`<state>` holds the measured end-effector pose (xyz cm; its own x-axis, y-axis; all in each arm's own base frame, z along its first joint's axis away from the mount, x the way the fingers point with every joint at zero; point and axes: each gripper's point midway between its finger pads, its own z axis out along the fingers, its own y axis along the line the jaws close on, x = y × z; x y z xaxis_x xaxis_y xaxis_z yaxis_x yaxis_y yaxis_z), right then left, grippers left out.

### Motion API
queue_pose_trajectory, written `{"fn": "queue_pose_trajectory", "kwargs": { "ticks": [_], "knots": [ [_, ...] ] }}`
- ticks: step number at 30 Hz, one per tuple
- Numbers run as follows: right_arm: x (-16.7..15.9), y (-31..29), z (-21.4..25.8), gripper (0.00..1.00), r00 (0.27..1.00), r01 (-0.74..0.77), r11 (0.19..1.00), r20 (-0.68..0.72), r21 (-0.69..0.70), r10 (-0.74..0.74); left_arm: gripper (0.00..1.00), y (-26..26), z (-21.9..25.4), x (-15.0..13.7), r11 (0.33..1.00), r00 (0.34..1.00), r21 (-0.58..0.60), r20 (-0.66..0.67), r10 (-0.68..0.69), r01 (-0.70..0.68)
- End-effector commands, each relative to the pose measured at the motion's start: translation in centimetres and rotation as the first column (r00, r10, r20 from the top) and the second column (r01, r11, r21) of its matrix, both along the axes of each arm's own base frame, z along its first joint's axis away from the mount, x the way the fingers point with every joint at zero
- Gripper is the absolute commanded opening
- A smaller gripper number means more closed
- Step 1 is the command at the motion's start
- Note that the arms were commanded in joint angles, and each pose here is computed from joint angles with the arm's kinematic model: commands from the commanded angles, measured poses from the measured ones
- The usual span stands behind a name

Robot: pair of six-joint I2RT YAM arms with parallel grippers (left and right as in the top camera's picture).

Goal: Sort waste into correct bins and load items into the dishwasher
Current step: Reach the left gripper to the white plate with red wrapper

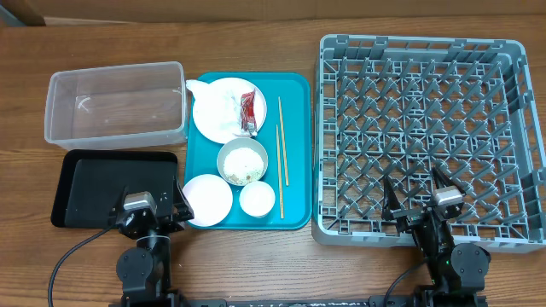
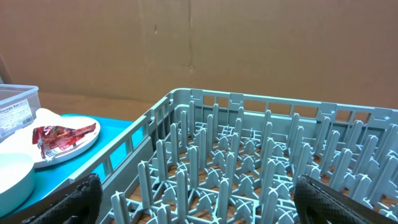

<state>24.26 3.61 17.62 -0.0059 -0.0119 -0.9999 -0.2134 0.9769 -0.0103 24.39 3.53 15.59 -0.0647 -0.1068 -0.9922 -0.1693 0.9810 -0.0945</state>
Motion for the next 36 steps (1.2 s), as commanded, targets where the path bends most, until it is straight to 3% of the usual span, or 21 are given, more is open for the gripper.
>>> {"fn": "queue_pose_trajectory", "kwargs": {
  "ticks": [1,10,15,24,30,36],
  "knots": [
    [0.1,-0.3,-0.1,1.00,1.000,0.016,1.000,0.007,0.003,-0.016,1.00,0.0,0.0,0.0,1.000,1.000,0.017,0.001,-0.005,0.005],
    [0.1,-0.3,0.1,1.00,1.000,0.016,1.000,0.014,0.003,-0.016,1.00,0.0,0.0,0.0,1.000,1.000,0.017,0.003,-0.006,0.006],
    [0.1,-0.3,0.3,1.00,1.000,0.016,1.000,0.024,0.003,-0.016,1.00,-1.0,2.0,0.2,0.998,0.995,0.019,0.081,-0.061,0.060],
    [-1.3,-0.3,7.3,1.00,0.984,0.015,1.000,0.178,0.007,-0.016,1.00,-1.6,6.6,1.6,0.989,0.993,0.104,0.022,-0.112,0.109],
    [-1.8,-0.3,9.7,1.00,0.989,0.017,1.000,0.145,0.008,-0.018,1.00,-3.1,11.6,6.9,0.972,0.963,0.067,-0.167,-0.213,0.227],
    [-0.5,-0.7,11.1,1.00,0.998,0.037,0.999,-0.056,0.007,-0.037,1.00,-8.2,13.5,13.8,0.917,0.854,0.121,-0.427,-0.298,0.380]
  ]
}}
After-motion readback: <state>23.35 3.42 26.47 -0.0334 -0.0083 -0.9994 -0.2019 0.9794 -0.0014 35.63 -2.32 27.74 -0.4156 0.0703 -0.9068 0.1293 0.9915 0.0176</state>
